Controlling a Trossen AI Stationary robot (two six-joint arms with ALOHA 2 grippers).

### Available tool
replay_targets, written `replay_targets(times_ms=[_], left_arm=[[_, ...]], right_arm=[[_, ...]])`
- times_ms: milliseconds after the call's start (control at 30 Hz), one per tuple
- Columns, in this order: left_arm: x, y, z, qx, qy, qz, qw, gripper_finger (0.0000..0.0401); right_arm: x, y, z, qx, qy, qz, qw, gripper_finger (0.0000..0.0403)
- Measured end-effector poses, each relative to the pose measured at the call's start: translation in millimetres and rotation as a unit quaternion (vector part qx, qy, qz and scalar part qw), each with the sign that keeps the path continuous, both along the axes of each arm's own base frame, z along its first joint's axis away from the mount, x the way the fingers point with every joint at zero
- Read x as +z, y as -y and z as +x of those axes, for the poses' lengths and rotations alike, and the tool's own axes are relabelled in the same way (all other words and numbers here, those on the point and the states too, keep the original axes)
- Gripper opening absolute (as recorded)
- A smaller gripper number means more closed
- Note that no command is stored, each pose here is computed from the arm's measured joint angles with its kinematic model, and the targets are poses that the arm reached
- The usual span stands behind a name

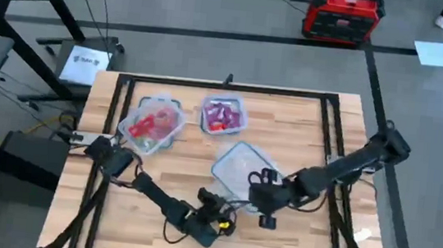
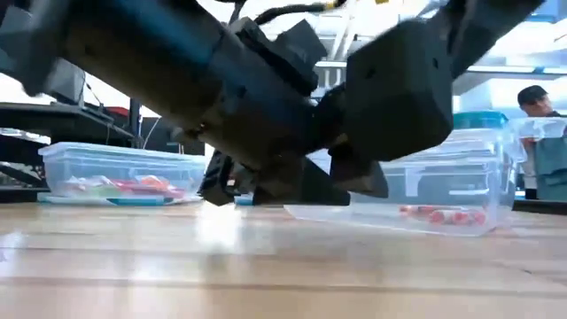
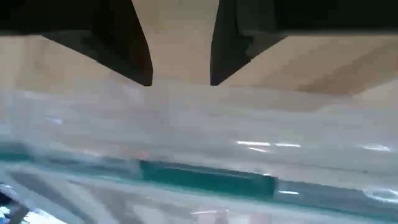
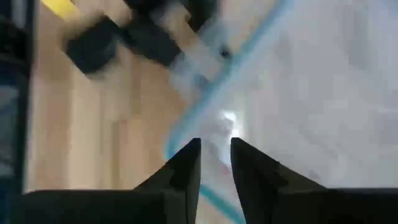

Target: Sort candy

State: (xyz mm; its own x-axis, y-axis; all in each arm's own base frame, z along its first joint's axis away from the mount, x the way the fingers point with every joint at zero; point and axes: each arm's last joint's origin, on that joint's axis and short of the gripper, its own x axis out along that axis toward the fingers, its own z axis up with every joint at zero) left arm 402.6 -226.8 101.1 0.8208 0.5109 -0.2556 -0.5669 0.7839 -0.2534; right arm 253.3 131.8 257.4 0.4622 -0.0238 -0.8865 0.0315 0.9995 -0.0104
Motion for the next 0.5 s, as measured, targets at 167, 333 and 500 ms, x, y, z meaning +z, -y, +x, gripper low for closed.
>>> replay_targets(times_ms=[167,333,500], left_arm=[[6.8,11.2,-1.0,-0.023,-0.012,0.031,0.999,0.0146],[7.0,10.9,-0.6,-0.023,-0.013,0.031,0.999,0.0146],[7.0,8.9,0.6,-0.021,-0.014,0.033,0.999,0.0146]], right_arm=[[16.3,22.6,-35.6,-0.049,-0.01,-0.091,0.995,0.0074],[4.0,58.1,-57.6,-0.121,-0.018,-0.114,0.986,0.0074],[-35.1,82.8,-71.2,-0.161,-0.038,-0.098,0.981,0.0074]])
